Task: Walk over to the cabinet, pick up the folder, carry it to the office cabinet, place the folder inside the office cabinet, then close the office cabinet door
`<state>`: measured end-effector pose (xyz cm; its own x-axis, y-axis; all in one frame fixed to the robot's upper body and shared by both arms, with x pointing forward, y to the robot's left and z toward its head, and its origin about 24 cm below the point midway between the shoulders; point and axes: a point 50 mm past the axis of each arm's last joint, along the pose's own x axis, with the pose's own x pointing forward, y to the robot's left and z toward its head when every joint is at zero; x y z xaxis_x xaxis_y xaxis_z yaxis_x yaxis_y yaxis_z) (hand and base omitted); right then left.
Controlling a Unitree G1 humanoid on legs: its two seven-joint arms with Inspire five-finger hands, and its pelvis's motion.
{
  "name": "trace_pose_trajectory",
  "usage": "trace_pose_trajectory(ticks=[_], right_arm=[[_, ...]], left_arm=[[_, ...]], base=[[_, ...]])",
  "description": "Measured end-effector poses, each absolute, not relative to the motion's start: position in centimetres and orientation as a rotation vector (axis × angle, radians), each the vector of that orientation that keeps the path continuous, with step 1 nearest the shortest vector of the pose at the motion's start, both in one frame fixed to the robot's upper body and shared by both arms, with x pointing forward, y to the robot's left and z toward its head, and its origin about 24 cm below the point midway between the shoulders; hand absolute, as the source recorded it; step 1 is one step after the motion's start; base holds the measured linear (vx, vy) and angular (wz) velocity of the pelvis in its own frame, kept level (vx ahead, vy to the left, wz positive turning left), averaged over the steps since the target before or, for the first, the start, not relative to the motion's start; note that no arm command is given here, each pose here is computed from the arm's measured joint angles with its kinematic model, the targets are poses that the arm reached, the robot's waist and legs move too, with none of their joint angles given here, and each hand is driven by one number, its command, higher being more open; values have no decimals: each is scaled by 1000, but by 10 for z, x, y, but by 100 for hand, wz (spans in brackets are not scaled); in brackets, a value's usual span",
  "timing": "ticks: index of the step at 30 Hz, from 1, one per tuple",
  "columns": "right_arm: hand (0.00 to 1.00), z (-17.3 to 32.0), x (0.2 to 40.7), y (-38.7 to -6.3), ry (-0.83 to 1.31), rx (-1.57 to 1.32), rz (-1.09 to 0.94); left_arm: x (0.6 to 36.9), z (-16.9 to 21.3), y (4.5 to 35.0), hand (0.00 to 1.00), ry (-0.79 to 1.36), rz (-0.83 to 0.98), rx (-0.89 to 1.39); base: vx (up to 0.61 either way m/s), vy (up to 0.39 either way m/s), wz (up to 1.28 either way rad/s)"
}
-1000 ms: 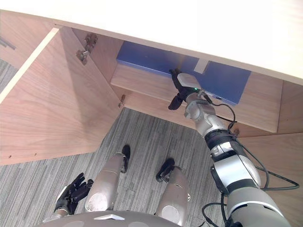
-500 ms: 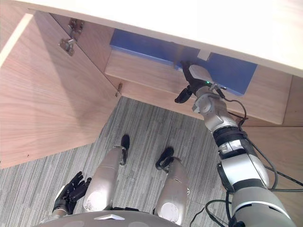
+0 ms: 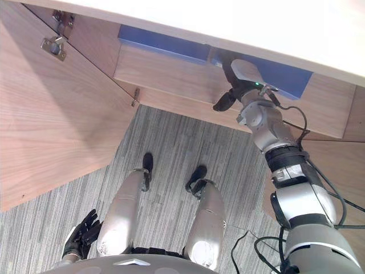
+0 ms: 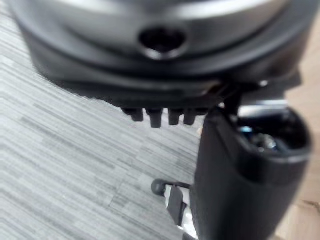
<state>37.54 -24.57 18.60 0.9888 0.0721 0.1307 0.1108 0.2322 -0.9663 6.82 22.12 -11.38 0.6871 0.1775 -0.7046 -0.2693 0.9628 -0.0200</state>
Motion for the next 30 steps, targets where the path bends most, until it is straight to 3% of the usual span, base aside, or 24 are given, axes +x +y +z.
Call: trace_pose_trajectory(ticks=[22, 25, 30], right_arm=[[100, 204, 373, -243, -160, -1687, 67], [100, 207, 374, -243, -174, -1658, 9], [100, 227, 374, -252, -274, -1447, -326]], left_arm=[[76, -126, 236, 100, 802, 383, -138], [82, -126, 235, 100, 794, 388, -141], [84, -128, 234, 100, 793, 415, -150]], base=[[20, -9, 0], [48, -22, -8], [14, -1, -9]])
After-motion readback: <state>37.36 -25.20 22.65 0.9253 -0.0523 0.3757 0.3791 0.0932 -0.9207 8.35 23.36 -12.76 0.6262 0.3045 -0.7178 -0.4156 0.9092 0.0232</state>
